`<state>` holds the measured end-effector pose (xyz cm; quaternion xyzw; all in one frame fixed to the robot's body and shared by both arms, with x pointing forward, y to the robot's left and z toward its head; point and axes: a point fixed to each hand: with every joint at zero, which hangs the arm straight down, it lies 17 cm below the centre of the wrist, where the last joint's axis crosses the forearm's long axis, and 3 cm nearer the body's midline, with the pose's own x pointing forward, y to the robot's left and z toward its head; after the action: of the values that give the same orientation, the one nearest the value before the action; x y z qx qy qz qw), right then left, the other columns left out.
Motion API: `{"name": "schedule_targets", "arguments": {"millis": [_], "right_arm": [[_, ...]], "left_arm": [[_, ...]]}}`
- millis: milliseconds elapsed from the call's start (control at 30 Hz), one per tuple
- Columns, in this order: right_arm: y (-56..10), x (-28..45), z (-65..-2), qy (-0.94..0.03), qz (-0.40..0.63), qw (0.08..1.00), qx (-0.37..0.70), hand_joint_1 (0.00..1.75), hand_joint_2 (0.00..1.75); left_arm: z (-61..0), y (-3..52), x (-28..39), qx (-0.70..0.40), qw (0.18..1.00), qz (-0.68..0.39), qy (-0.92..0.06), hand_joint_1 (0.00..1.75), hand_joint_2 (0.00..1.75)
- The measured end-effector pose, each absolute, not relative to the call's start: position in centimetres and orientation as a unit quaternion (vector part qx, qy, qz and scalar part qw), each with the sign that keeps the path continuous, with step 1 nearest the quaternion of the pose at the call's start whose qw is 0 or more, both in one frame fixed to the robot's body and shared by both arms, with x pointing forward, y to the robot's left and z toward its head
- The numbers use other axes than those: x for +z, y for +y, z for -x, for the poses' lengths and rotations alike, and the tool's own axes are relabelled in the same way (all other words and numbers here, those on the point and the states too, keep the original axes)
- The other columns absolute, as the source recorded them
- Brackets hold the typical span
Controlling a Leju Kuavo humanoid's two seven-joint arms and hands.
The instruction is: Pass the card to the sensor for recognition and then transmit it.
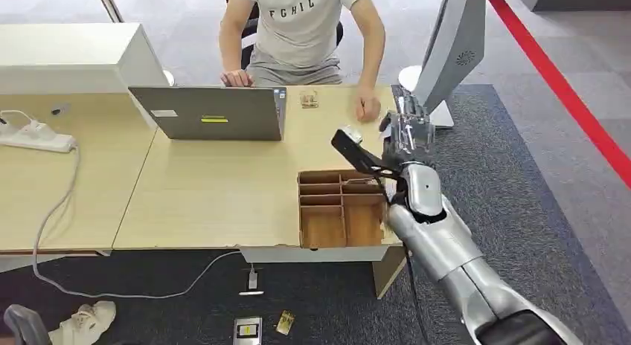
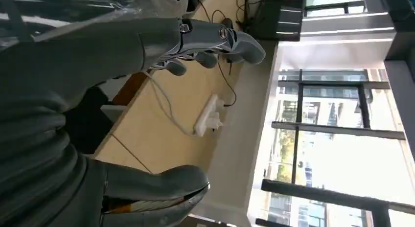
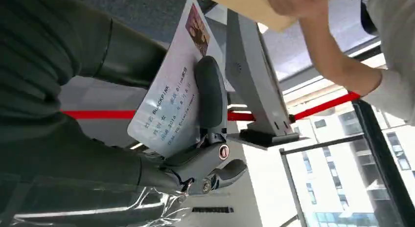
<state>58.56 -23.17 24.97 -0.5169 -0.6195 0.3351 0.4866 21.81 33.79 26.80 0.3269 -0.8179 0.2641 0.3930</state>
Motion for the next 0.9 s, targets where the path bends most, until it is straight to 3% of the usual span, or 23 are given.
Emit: {"name": "schedule_targets", "arguments": {"millis": [400, 900], "right_arm": [[-33.1, 22.7, -54.7, -0.613, 0.514, 0.53, 0.28, 1.75, 1.75], [-30.8, 15.0, -51.6, -0.637, 0.439, 0.56, 0.298, 1.75, 1.75]], "left_arm": [[-22.0, 33.6, 26.9, 0.258, 0.392, -0.329, -0.82, 0.0, 1.75], [-21.9, 32.9, 27.5, 0.238, 0.387, -0.336, -0.825, 0.0, 1.75]]}}
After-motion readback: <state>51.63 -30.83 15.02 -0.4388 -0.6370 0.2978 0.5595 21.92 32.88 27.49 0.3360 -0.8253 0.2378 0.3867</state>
